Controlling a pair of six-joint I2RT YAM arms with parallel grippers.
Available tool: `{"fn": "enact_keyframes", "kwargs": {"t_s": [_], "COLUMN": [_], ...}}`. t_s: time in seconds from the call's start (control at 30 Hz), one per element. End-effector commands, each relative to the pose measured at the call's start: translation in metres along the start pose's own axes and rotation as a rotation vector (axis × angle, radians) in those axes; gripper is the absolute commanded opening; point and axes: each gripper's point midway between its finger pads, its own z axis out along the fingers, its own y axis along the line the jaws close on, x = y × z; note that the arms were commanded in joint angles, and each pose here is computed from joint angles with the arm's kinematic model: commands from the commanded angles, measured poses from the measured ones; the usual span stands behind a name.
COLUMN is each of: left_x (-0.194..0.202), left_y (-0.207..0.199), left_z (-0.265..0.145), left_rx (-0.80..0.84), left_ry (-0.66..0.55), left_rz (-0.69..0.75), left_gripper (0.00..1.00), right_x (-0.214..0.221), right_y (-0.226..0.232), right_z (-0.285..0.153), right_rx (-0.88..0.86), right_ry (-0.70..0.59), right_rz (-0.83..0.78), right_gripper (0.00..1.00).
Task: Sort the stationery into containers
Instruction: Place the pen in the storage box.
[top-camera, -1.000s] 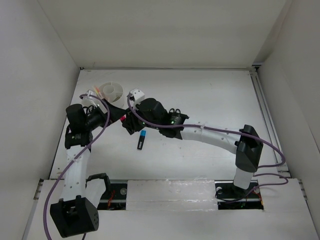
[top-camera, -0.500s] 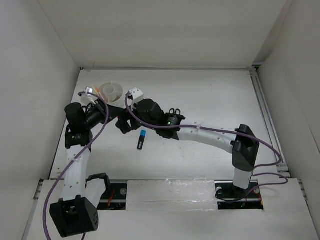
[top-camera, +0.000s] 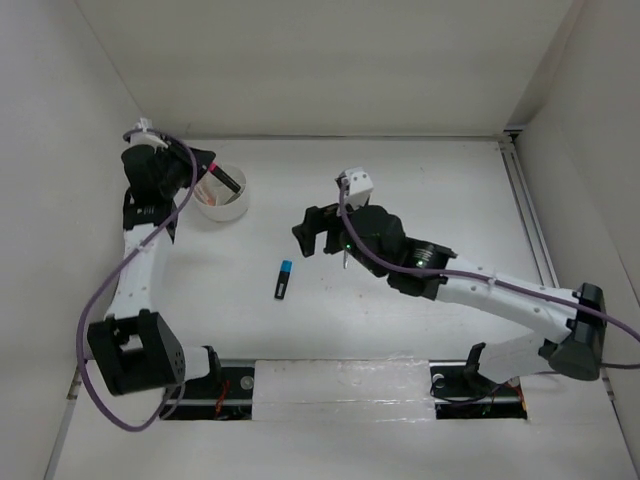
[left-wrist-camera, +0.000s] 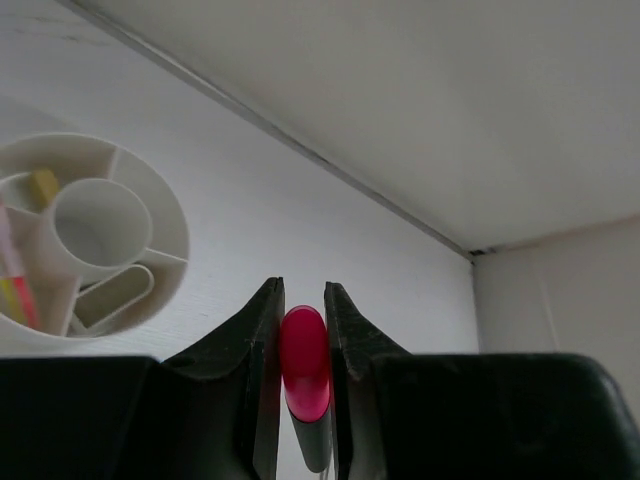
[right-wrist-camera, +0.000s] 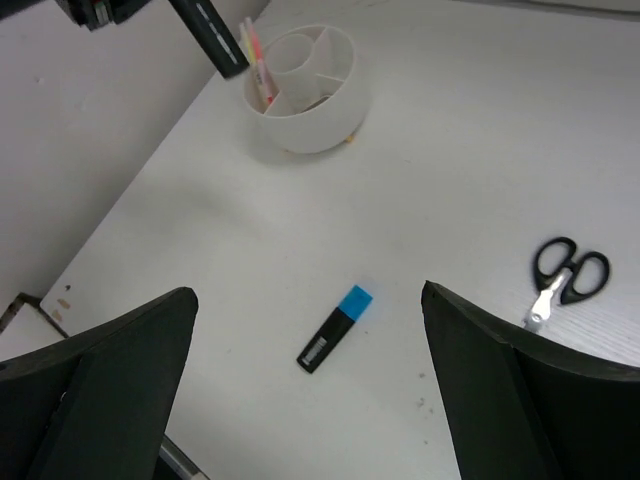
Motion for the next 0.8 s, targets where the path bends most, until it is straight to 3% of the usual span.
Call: {"fn": "enact_keyframes", "kwargs": {"t_s": [0.0,0.23,0.33,0.77], "left_x": [-0.055,-0.07,-0.051,-0.027], "left_y": [-0.018,-0.007,-0.015,-0.016], "left_z": [0.028,0.066,0.071,0.076], "left_rx": [-0.091,-0.295,-0.318,-0.293], "left_ry": [-0.13,-0.03,0.008,0.066], "left_rz": [0.12,0.329,0.383,0.388], "left_gripper": [0.0,0.0,0.0,0.0], "right_x": [0.003,0.031,0.041,0.07], "right_y": [-0.029,-0.077,-0.096,-0.118], "right_z": [-0.02,-0.06,-0.069,-0.068], "right_rx": [0.092,0.213,0.243,0.27], "right_ry": [-0.003,0.027,0.034,0.008], "right_rz": [-0.003,0.004,0.01,0.031], "right_gripper": [1.0,1.0,1.0,1.0]}}
